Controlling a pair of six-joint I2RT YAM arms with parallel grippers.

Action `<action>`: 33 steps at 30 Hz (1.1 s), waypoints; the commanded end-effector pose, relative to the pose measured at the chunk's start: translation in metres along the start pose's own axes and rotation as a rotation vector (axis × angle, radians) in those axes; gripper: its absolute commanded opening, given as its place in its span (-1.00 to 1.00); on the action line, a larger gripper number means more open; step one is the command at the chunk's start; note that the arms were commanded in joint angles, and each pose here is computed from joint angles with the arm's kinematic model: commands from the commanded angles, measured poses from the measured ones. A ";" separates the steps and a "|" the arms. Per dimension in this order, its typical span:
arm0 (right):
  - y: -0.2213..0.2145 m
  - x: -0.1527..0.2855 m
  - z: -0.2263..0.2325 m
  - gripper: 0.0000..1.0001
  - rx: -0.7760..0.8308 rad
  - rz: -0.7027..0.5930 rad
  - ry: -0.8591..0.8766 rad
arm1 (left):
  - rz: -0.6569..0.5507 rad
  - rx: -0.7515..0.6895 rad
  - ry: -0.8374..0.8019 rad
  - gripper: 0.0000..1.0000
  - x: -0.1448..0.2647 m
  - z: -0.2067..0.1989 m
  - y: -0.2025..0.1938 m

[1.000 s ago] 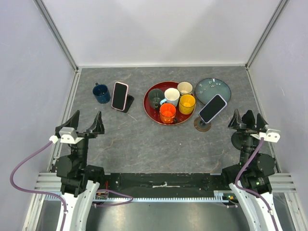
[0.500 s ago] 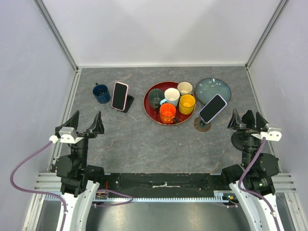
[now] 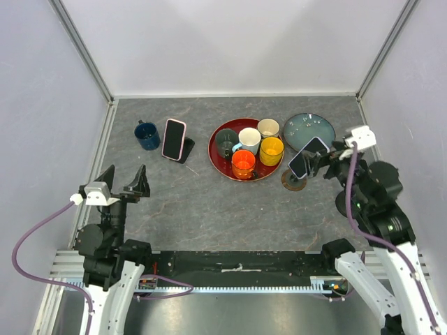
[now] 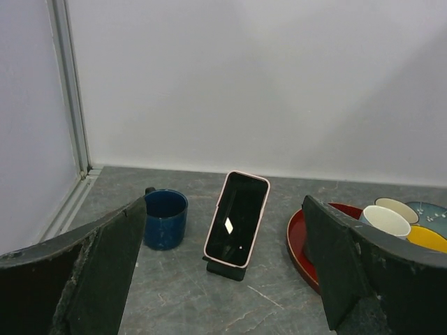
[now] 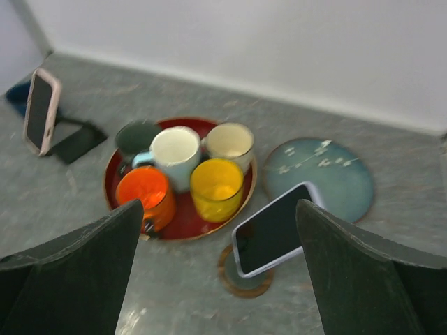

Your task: Remove the phone from the phone stand

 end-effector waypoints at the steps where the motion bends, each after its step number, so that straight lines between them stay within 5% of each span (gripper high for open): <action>1: -0.021 -0.009 0.025 0.96 -0.114 0.226 0.186 | -0.038 0.045 -0.023 1.00 0.019 -0.002 0.014; 11: -0.069 -0.076 -0.011 0.96 -0.245 0.544 -0.286 | -0.002 0.053 -0.044 1.00 0.023 -0.004 0.012; 20: -0.084 -0.091 -0.075 0.96 -0.381 0.485 -0.549 | 0.013 0.054 -0.060 1.00 0.025 -0.005 0.012; 33: -0.113 -0.104 -0.063 0.90 -0.416 0.527 -0.375 | 0.016 0.049 -0.081 0.99 0.024 -0.007 0.010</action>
Point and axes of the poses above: each gripper's point midway between its finger pads, its own x axis back along the fingers, its own z axis along the line the jaws close on, y = z × x, the point moved 7 cm from there along x, back along the fingers, and after that the axes turned 2 degrees about x, right-handed, at the moved point
